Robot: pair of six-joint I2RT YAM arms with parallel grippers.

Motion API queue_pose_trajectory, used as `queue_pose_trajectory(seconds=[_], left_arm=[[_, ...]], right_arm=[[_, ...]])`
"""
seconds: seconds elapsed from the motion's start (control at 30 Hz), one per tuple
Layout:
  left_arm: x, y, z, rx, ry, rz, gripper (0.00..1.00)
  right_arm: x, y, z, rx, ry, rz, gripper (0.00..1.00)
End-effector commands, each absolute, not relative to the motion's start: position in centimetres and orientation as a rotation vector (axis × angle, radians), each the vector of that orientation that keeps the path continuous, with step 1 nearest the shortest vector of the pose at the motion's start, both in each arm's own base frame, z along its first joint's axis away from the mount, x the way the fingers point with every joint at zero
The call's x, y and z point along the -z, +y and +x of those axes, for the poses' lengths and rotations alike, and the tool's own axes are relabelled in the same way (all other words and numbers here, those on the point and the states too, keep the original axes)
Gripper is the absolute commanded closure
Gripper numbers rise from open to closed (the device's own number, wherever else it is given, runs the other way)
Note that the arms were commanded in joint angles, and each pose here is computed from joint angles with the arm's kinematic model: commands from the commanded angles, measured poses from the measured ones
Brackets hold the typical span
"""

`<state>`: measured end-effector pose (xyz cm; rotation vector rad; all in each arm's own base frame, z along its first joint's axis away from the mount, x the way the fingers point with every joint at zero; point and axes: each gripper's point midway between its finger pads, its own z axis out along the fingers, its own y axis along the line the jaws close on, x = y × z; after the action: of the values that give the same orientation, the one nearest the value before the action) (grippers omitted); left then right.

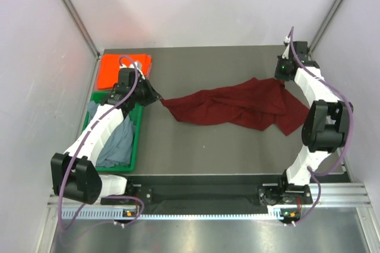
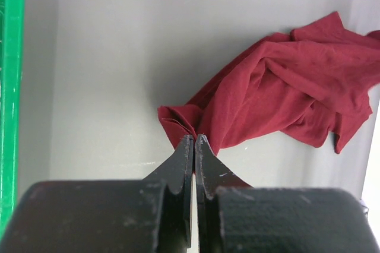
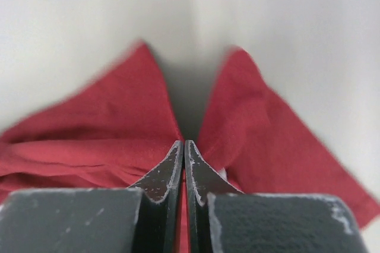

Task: Fold and stack the t-shirts
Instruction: Flatten the tshirt out

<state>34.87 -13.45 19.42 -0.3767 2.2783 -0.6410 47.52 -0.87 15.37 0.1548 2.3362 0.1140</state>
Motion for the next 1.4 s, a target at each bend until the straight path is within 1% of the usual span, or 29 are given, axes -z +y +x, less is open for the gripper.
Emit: queue_pose_trajectory(seconds=[0.0, 0.07, 0.17, 0.23, 0.33, 0.37, 0.43, 0.47, 0.53, 0.57, 0.6, 0.63, 0.67, 0.73, 0.8, 0.83, 0.9, 0.93, 0.97, 1.0, 1.03, 1.07, 1.1, 1.13, 1.17, 1.2, 1.23, 1.27, 1.37], left_arm=[[-19.6, -13.8, 35.2, 0.652, 2.275, -0.369, 1.00], [-18.2, -13.5, 34.4, 0.626, 2.320, -0.379, 1.00], [-16.6, -13.2, 33.4, 0.609, 2.365, -0.382, 1.00], [-15.3, -13.6, 32.6, 0.629, 2.405, -0.373, 1.00], [-13.5, -13.9, 31.6, 0.640, 2.463, -0.362, 1.00], [-13.0, -13.9, 31.3, 0.636, 2.476, -0.362, 1.00], [-12.2, -13.9, 30.9, 0.637, 2.489, -0.360, 1.00], [-12.1, -13.9, 30.8, 0.641, 2.490, -0.358, 1.00], [-11.9, -14.0, 30.7, 0.645, 2.485, -0.354, 1.00], [-11.9, -13.9, 30.8, 0.643, 2.481, -0.348, 1.00], [-11.9, -13.9, 30.8, 0.637, 2.484, -0.348, 1.00], [-11.8, -13.9, 30.8, 0.632, 2.487, -0.345, 1.00], [-11.7, -13.8, 30.8, 0.621, 2.490, -0.341, 1.00], [-11.5, -13.7, 30.8, 0.614, 2.498, -0.339, 1.00], [-11.4, -13.7, 30.9, 0.606, 2.498, -0.335, 1.00], [-11.3, -13.7, 30.9, 0.605, 2.500, -0.334, 1.00], [-11.3, -13.7, 30.9, 0.604, 2.500, -0.333, 1.00], [-11.4, -13.7, 31.0, 0.606, 2.498, -0.335, 1.00], [-11.4, -13.7, 30.9, 0.609, 2.497, -0.336, 1.00], [-11.5, -13.9, 30.9, 0.618, 2.494, -0.337, 1.00], [-11.3, -13.9, 30.8, 0.621, 2.496, -0.337, 1.00], [-11.4, -14.0, 30.7, 0.623, 2.494, -0.338, 1.00], [-11.2, -14.0, 30.8, 0.620, 2.492, -0.338, 1.00], [-10.7, -13.6, 30.7, 0.582, 2.496, -0.346, 1.00], [-10.3, -13.5, 30.7, 0.553, 2.502, -0.339, 1.00], [-9.6, -13.6, 30.6, 0.533, 2.524, -0.332, 1.00], [-9.3, -13.6, 30.6, 0.528, 2.535, -0.329, 1.00], [-9.0, -13.6, 30.5, 0.524, 2.549, -0.327, 1.00], [-8.0, -13.7, 30.6, 0.511, 2.584, -0.333, 1.00]], right_arm=[[-11.4, -3.7, 44.9, 0.055, 2.505, 0.301, 1.00], [-8.8, -4.5, 41.5, 0.128, 2.623, 0.414, 1.00], [-7.7, -5.5, 38.7, 0.230, 2.649, 0.485, 1.00], [-8.8, -5.9, 38.3, 0.251, 2.625, 0.486, 1.00], [-11.6, -4.7, 39.6, 0.144, 2.571, 0.426, 0.92], [-13.0, -4.4, 40.6, 0.107, 2.528, 0.408, 0.82], [-15.3, -3.7, 42.8, 0.043, 2.424, 0.356, 0.71], [-15.6, -2.6, 43.5, -0.038, 2.400, 0.309, 0.63], [-16.2, -0.9, 45.8, -0.155, 2.344, 0.220, 0.58], [-15.9, -0.5, 46.3, -0.181, 2.346, 0.195, 0.57], [-14.3, -0.2, 47.0, -0.198, 2.380, 0.179, 0.56], [-14.7, 0.1, 48.1, -0.222, 2.363, 0.144, 0.55], [-12.8, 0.3, 48.8, -0.235, 2.396, 0.134, 0.54], [-12.9, 0.3, 50.5, -0.243, 2.382, 0.111, 0.54], [-11.0, 0.8, 51.6, -0.279, 2.412, 0.088, 0.53], [-11.5, 1.2, 52.4, -0.309, 2.399, 0.059, 0.53], [-9.4, 1.6, 52.5, -0.326, 2.468, 0.049, 0.53], [-9.5, 1.9, 52.5, -0.335, 2.479, 0.031, 0.54], [-8.8, 2.2, 51.4, -0.335, 2.525, 0.026, 0.56], [-9.8, 2.9, 50.6, -0.321, 2.518, 0.004, 0.57], [-8.2, 2.5, 48.4, -0.262, 2.580, 0.036, 0.58], [-9.9, 2.7, 47.0, -0.232, 2.566, 0.050, 0.61], [-9.8, 3.9, 45.5, -0.227, 2.586, 0.107, 0.62], [-7.6, 3.5, 42.8, -0.164, 2.652, 0.161, 0.64], [-8.5, 4.9, 41.6, -0.163, 2.631, 0.139, 0.65], [-8.1, 5.3, 40.9, -0.141, 2.626, 0.149, 0.65], [-6.3, 5.3, 38.9, -0.097, 2.679, 0.153, 0.65], [-5.9, 4.7, 38.4, -0.019, 2.672, 0.173, 0.66], [-3.8, 4.4, 36.5, 0.025, 2.693, 0.219, 0.68]])
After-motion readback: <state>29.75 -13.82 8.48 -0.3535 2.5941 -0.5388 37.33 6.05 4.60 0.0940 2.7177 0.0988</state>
